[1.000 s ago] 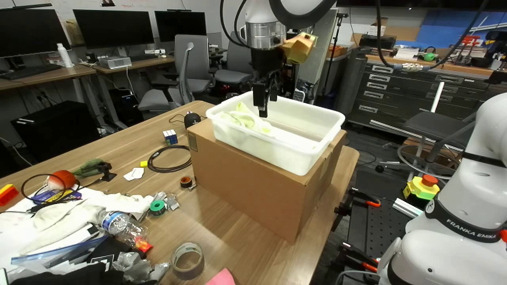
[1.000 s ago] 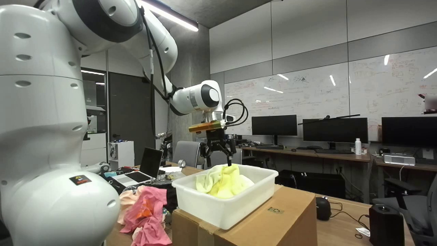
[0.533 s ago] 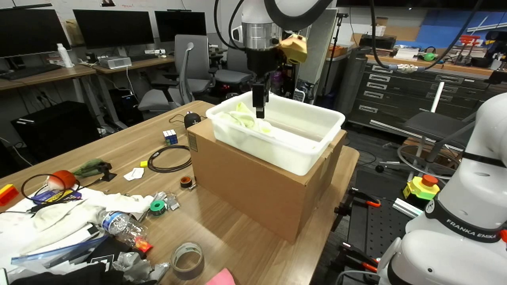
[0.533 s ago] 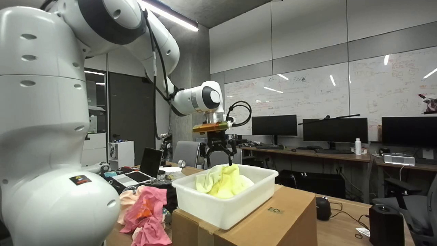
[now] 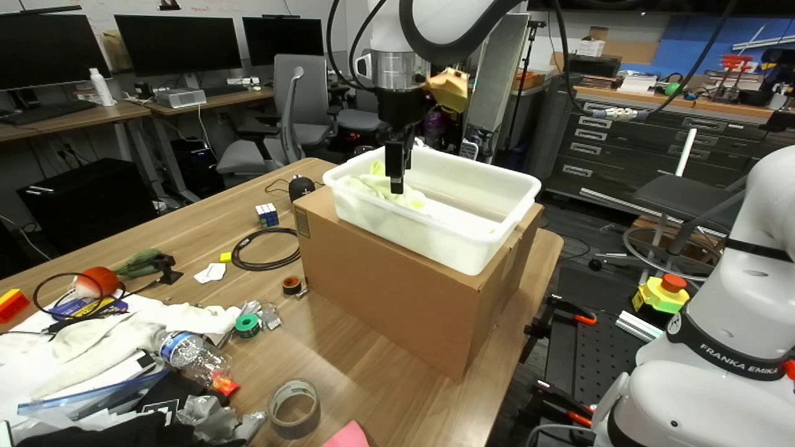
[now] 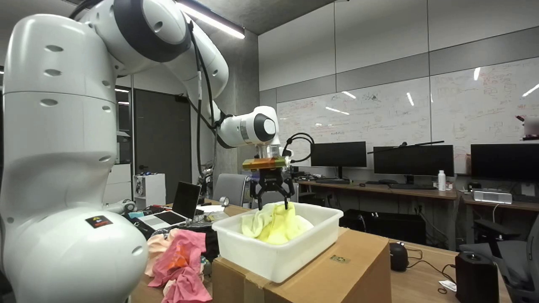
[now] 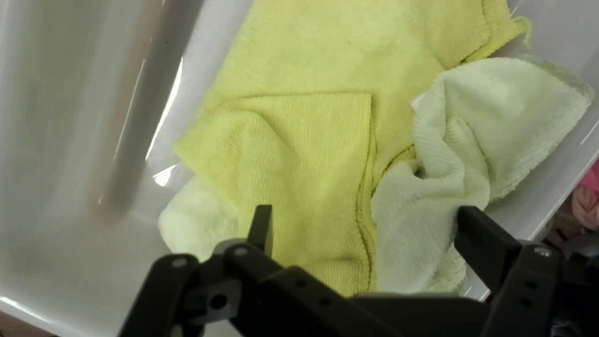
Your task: Take the t-shirts and towel out of the white container and put them on the tabletop
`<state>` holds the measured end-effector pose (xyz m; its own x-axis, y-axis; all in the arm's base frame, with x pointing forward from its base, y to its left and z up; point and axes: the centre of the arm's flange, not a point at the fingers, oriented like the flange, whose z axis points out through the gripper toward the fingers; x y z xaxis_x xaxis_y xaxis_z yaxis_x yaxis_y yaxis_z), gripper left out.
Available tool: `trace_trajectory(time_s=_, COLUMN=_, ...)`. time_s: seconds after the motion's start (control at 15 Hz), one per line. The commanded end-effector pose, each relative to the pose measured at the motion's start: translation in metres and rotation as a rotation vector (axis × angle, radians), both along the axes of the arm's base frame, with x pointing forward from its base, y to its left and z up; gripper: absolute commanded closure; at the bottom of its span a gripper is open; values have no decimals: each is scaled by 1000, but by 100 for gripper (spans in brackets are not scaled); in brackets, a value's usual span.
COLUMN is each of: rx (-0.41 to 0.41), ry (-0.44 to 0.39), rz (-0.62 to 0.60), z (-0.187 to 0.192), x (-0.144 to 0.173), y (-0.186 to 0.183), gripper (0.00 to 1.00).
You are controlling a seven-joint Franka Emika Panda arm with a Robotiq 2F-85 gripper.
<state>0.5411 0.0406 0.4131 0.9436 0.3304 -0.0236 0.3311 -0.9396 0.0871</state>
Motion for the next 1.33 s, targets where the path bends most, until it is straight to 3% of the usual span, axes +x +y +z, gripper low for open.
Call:
trace_trajectory(time_s=0.0, rx=12, ry=-16, rz=25, z=-7, x=19, y=-9, gripper=0)
trace_trajectory(time_s=0.67, rx=-1, ry=3, rz=152, z=-29, x=33, y=-17, gripper=0)
trace_trajectory(time_s=1.27, rx=14, ry=-35, rz=176, z=-57, x=37, y=-28, gripper=0)
